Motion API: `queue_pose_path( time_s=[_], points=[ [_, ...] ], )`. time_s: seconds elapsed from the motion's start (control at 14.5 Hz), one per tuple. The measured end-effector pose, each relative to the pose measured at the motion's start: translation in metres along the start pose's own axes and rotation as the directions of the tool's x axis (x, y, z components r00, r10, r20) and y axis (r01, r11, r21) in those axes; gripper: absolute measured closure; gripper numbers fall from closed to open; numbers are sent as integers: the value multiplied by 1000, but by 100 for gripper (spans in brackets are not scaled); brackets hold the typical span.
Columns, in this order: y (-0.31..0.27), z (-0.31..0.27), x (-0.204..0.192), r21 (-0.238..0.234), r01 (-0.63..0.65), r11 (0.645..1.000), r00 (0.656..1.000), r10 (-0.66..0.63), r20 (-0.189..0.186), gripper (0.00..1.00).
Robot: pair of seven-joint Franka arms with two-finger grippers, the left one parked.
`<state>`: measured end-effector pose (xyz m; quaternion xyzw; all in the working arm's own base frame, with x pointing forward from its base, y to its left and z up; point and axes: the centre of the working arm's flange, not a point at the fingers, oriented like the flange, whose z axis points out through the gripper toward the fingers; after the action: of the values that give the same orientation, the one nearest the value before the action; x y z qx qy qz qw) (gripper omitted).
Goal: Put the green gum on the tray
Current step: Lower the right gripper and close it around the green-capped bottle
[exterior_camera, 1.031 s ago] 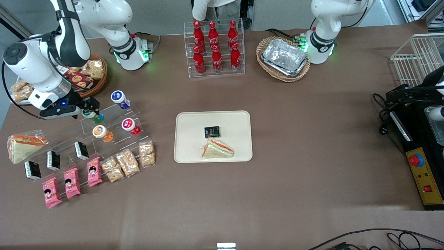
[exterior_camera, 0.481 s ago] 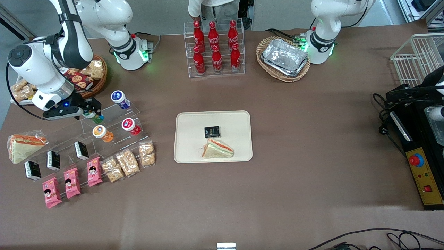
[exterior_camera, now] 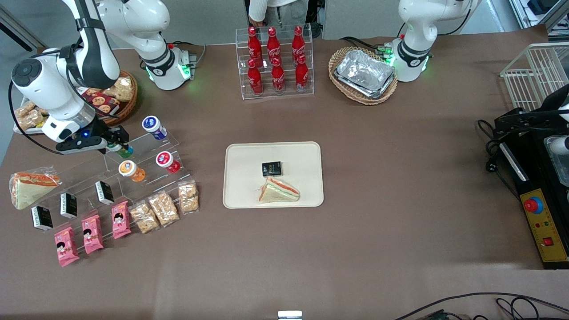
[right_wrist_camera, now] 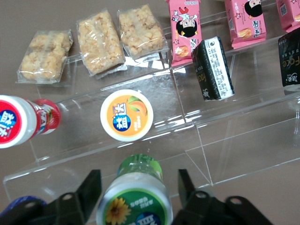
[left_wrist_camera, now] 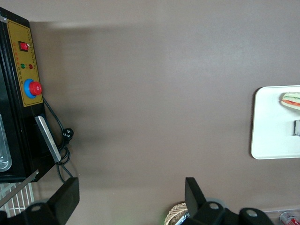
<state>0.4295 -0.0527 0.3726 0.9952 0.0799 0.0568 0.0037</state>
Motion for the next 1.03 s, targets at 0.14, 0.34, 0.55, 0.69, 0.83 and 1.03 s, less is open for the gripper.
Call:
queue_pose_path(
  time_s=[0.14, 0.34, 0.55, 0.69, 0.83, 1.03],
  points=[
    [0, 0, 0, 0, 0, 1000, 1000, 0, 0, 31],
    [0, 0, 0, 0, 0, 1000, 1000, 0, 0, 44],
    [0, 0, 0, 0, 0, 1000, 1000, 0, 0, 44],
    [0, 0, 0, 0, 0, 1000, 1000, 0, 0, 44],
    [0, 0, 0, 0, 0, 1000, 1000, 0, 0, 44],
    [0, 0, 0, 0, 0, 1000, 1000, 0, 0, 44]
  ],
)
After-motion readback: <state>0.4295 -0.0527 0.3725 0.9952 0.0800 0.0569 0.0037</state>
